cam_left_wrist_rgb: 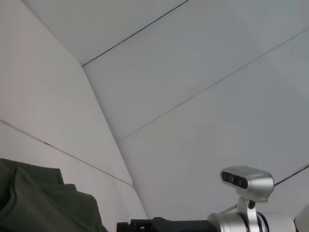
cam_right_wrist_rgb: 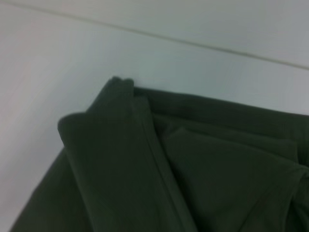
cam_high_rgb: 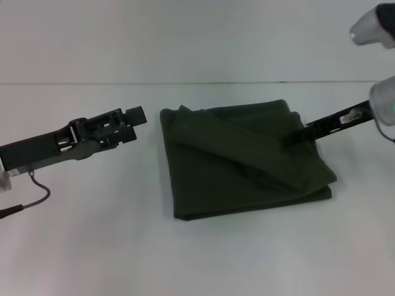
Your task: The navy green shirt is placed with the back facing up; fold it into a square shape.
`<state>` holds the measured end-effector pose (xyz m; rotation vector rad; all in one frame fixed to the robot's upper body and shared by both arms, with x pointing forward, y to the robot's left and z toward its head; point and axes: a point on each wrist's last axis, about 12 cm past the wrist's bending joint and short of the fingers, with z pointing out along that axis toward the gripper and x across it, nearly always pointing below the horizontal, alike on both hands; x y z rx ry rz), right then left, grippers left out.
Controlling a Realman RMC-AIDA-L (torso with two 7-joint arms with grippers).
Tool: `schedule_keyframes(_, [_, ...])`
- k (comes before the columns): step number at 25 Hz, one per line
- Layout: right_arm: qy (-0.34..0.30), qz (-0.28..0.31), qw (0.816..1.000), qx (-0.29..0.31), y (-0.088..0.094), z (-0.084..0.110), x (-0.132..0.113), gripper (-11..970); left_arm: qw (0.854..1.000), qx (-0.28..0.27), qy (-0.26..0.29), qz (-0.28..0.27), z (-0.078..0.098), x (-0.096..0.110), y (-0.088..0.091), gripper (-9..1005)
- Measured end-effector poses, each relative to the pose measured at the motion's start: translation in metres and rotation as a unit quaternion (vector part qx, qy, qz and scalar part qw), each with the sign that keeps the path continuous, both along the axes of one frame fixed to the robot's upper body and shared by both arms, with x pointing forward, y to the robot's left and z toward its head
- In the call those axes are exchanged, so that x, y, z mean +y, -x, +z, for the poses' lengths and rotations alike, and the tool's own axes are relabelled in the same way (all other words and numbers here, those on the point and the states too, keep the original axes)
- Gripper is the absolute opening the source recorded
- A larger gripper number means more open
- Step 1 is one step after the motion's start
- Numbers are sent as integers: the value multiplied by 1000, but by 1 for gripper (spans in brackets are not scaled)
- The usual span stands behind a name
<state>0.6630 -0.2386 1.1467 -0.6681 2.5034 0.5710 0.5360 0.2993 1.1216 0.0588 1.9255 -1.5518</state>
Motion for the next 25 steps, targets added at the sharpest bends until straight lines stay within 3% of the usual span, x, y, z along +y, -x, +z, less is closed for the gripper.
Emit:
schedule_keyframes(12, [31, 35, 999, -28, -2, -9, 38, 762, 1000, 5, 5, 9, -2, -2, -2, 963])
schedule_keyframes(21, [36, 33, 998, -30, -3, -10, 45, 758, 1000, 4, 5, 17, -2, 0, -3, 963])
schedule_keyframes(25, [35, 37, 998, -26, -2, -10, 49, 679, 1000, 3, 4, 18, -2, -1, -4, 963])
